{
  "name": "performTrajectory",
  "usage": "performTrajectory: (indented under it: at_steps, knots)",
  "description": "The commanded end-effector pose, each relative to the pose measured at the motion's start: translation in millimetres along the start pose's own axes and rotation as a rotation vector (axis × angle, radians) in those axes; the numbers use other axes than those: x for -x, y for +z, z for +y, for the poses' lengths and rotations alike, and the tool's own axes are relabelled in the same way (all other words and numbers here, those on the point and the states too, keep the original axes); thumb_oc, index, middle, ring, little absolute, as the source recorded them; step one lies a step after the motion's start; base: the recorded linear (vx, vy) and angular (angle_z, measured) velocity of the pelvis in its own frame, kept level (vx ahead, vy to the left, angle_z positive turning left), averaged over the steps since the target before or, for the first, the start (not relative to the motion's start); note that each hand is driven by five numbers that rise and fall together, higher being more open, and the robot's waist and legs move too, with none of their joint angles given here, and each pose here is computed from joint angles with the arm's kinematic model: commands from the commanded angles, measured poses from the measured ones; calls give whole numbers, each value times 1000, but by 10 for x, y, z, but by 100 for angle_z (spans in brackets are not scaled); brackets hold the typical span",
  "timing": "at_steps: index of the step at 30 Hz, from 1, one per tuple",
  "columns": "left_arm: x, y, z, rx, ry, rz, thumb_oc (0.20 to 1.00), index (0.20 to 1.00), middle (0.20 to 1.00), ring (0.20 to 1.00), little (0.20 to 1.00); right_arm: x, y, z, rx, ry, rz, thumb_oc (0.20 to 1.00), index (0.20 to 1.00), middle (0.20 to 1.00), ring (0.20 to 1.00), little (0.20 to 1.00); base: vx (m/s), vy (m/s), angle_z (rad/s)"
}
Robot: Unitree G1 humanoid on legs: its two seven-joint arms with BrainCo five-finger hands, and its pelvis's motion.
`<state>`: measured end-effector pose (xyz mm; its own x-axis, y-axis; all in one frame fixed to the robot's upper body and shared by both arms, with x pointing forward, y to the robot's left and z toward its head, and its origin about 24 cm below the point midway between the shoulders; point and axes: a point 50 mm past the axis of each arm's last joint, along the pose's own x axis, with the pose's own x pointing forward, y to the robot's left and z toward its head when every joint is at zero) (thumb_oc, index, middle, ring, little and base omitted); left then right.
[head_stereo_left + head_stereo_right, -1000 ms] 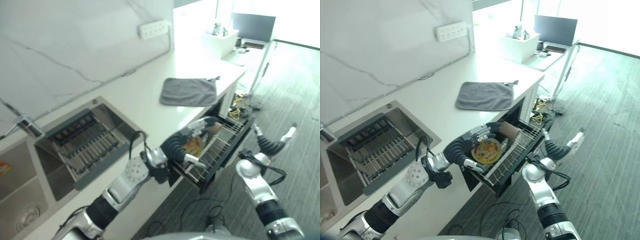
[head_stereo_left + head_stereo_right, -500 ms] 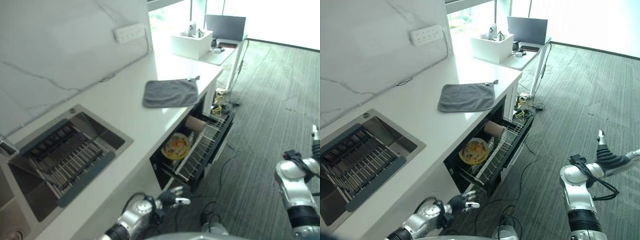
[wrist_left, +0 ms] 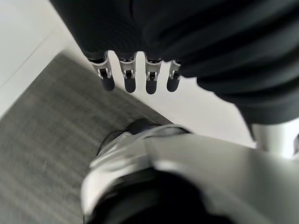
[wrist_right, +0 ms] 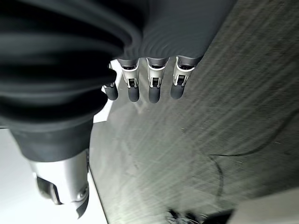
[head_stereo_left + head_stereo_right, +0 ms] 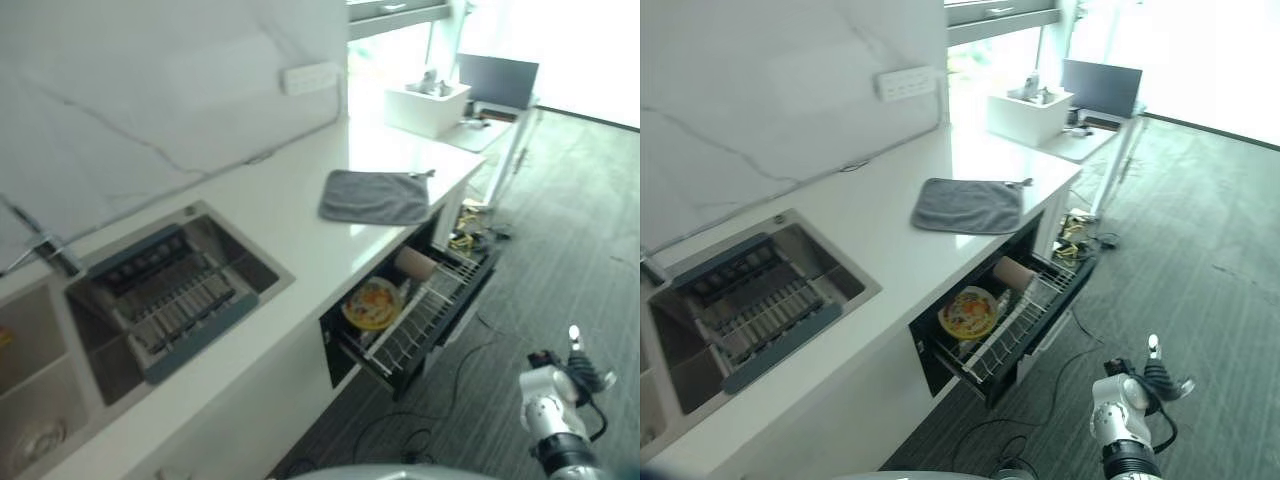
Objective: Place the dishes in the dishwasher.
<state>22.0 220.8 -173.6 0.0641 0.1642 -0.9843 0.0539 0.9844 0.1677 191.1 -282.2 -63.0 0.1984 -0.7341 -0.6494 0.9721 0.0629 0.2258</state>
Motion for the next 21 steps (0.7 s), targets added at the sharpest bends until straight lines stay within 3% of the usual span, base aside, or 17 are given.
performTrajectory:
  at_steps: [1,7,12,14,15,21]
  knots:
    - [-3,242,-35,-30,-6,-56,1000,1000,1000,1000,1000,9,228,363,-233,183,-19,1000,1000,1000,1000,1000,37,-14,18]
    - [6,271,-77,-1,-32,-90,1000,1000,1000,1000,1000,120,29,542,-108,371,42,1000,1000,1000,1000,1000,2,19,4]
    - [25,408,-124,14,-81,-156,1000,1000,1000,1000,1000,263,-221,817,-5,754,244,1000,1000,1000,1000,1000,-28,73,16]
    - [28,424,-129,11,-89,-164,1000,1000,1000,1000,1000,267,-197,860,17,807,237,1000,1000,1000,1000,1000,1,119,16]
    - [34,460,-124,4,-114,-181,1000,1000,1000,1000,1000,276,-104,977,98,956,217,1000,1000,1000,1000,1000,13,146,20]
    - [50,572,-12,-17,-136,-227,1000,1000,1000,1000,1000,364,216,1354,149,1164,219,1000,1000,1000,1000,1000,-38,84,9]
